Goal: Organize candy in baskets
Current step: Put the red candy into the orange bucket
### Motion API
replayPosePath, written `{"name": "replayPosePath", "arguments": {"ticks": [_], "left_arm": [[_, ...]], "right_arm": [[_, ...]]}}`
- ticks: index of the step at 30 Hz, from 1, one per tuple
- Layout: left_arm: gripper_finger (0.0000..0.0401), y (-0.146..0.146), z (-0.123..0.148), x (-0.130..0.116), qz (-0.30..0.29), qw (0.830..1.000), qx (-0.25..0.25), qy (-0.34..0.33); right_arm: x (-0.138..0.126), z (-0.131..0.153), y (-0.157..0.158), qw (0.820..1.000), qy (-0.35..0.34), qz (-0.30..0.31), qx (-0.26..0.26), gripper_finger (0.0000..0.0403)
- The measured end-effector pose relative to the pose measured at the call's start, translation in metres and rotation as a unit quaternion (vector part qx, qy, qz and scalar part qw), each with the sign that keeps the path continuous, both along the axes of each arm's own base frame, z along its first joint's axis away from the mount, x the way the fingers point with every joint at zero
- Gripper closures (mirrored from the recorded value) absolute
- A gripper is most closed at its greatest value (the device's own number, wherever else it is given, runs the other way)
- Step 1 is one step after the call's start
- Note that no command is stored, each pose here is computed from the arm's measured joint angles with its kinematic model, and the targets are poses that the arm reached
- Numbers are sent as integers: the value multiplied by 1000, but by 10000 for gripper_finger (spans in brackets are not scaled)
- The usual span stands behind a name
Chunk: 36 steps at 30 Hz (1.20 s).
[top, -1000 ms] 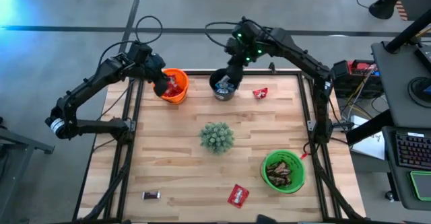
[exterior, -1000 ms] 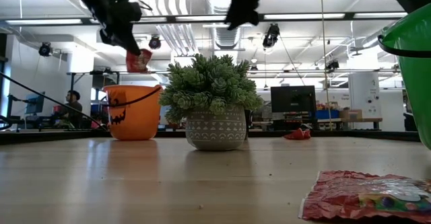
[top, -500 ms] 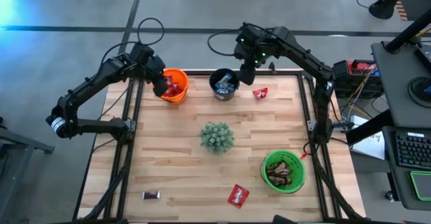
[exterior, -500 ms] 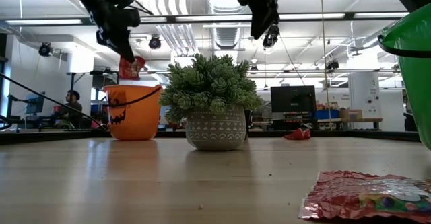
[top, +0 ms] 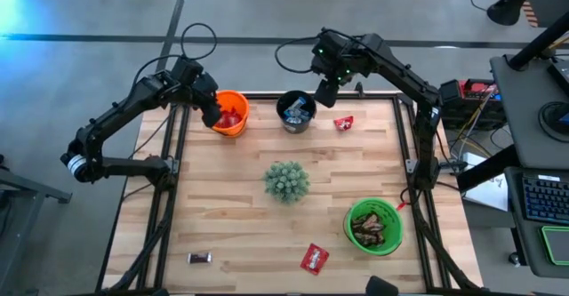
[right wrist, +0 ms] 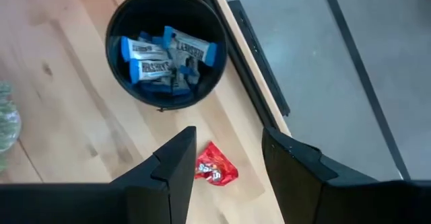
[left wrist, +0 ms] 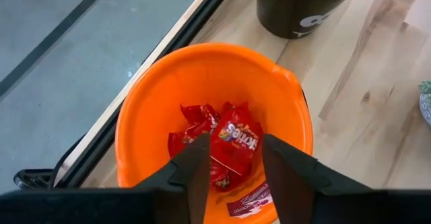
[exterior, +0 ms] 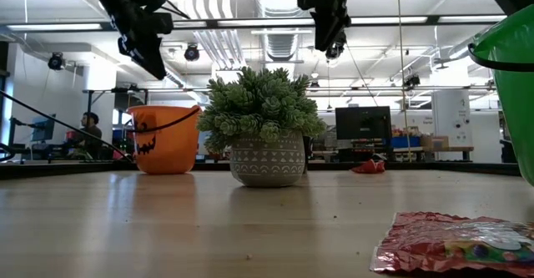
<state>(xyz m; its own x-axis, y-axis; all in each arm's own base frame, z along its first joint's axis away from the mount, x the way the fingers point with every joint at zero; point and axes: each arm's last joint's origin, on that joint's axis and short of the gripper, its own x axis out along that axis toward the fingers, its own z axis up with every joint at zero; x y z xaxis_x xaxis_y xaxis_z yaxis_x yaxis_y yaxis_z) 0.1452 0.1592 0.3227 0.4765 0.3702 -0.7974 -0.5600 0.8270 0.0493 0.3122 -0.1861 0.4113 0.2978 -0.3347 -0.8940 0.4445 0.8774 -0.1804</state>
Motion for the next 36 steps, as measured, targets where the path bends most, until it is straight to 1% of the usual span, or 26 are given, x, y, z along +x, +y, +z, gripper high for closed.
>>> {"name": "replayPosePath", "arguments": {"ticks": [2,5,9,12,15,19,24,27,32,36], "left_arm": [[276,0,0,0,0,1000,0,0],[272,0,0,0,1,1000,0,-1],[271,0,0,0,2,1000,-1,-1],[271,0,0,0,3,1000,-1,-1],[271,0,0,0,0,1000,0,0],[271,0,0,0,-9,1000,4,5],[271,0,0,0,-10,1000,5,6],[271,0,0,0,-20,1000,11,11],[271,0,0,0,-29,999,17,15],[271,0,0,0,-30,999,17,16]], "right_arm": [[0,-2,-2,1000,1,-5,2,241],[1,-7,-9,1000,4,-18,11,242],[3,-20,-26,997,8,-69,33,242],[4,-34,-38,993,27,-101,53,238],[6,-45,-44,989,39,-118,75,236],[7,-55,-54,982,23,-143,122,236],[5,-67,-57,971,32,-187,144,236],[2,-85,-63,961,60,-214,163,236],[-5,-126,-68,946,120,-231,194,236],[-7,-155,-73,941,125,-237,206,236]]}}
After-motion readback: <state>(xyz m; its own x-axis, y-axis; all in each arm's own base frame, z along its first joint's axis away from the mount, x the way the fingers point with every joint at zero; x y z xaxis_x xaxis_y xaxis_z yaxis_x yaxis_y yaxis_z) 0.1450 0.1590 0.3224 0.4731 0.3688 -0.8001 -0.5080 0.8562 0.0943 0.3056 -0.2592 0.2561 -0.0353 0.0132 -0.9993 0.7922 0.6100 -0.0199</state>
